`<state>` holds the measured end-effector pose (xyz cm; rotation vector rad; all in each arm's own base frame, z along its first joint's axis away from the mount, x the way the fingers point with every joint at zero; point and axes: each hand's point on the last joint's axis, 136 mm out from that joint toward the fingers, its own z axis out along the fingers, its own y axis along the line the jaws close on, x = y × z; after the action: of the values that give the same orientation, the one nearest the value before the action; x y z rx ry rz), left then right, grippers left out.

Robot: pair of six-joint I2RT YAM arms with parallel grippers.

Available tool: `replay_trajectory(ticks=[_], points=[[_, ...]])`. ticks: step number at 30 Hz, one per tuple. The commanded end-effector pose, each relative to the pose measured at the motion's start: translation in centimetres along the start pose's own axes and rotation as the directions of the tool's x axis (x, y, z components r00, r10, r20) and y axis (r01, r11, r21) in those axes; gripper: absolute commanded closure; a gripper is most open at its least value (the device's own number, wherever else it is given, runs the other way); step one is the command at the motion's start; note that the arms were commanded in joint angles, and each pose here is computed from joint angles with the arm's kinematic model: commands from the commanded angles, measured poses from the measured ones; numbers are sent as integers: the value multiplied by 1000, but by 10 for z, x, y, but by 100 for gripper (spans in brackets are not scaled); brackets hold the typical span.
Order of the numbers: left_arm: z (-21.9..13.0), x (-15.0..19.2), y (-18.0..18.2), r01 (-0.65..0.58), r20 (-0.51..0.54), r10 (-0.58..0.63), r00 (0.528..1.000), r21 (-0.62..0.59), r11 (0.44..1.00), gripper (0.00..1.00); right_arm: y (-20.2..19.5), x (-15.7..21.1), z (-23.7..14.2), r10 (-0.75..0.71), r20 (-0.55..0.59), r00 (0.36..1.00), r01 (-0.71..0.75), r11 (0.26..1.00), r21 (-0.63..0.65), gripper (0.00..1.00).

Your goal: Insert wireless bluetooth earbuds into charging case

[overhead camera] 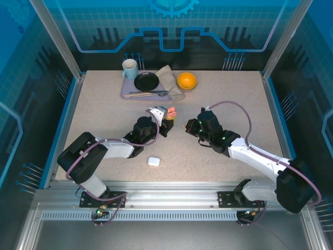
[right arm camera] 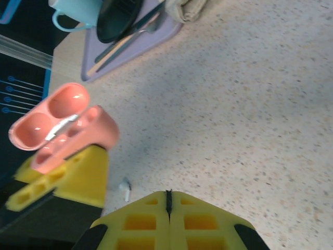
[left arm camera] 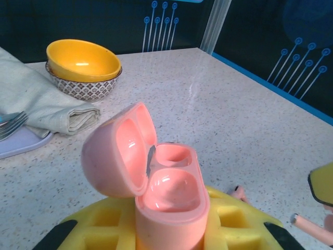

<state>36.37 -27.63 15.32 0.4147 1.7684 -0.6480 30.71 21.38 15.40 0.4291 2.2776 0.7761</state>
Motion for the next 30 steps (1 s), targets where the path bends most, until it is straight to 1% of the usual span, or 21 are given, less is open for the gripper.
replay_trajectory(ticks=[1,4,8,13,15,16,19,21,23,27,30], points=[[-1,6,7,-33,-5,33,999,-35,999,100,-35,10,9,21,-4,1000,-20,995,97,97],[-4,1,5,-32,2,33,999,-31,999,100,-57,27,26,19,-44,999,-12,988,154,97],[-11,-13,1,-48,20,49,999,-28,998,100,-73,45,49,13,-101,995,7,980,199,98],[-21,-35,-5,-61,57,63,996,-21,998,100,-88,56,67,3,-135,991,31,968,249,98],[-25,-43,-8,-68,70,69,995,-17,998,100,-90,57,69,1,-138,990,35,965,259,95],[-27,-46,-10,-73,75,74,994,-14,997,100,-91,56,69,-2,-139,990,39,964,264,90],[-32,-53,-13,-78,85,78,993,-9,997,100,-90,54,65,-18,-143,990,57,960,273,66],[-36,-58,-15,-78,94,78,993,-6,997,100,-88,52,59,-35,-145,989,74,959,273,53],[-40,-63,-15,-77,103,77,992,-9,997,100,-85,48,49,-51,-145,988,89,959,270,45],[-48,-70,-19,-85,114,85,990,-5,996,100,-85,46,28,-77,-167,983,122,953,277,32],[-53,-74,-19,-94,119,94,988,-6,996,100,-90,54,19,-84,-211,974,143,949,281,27]])
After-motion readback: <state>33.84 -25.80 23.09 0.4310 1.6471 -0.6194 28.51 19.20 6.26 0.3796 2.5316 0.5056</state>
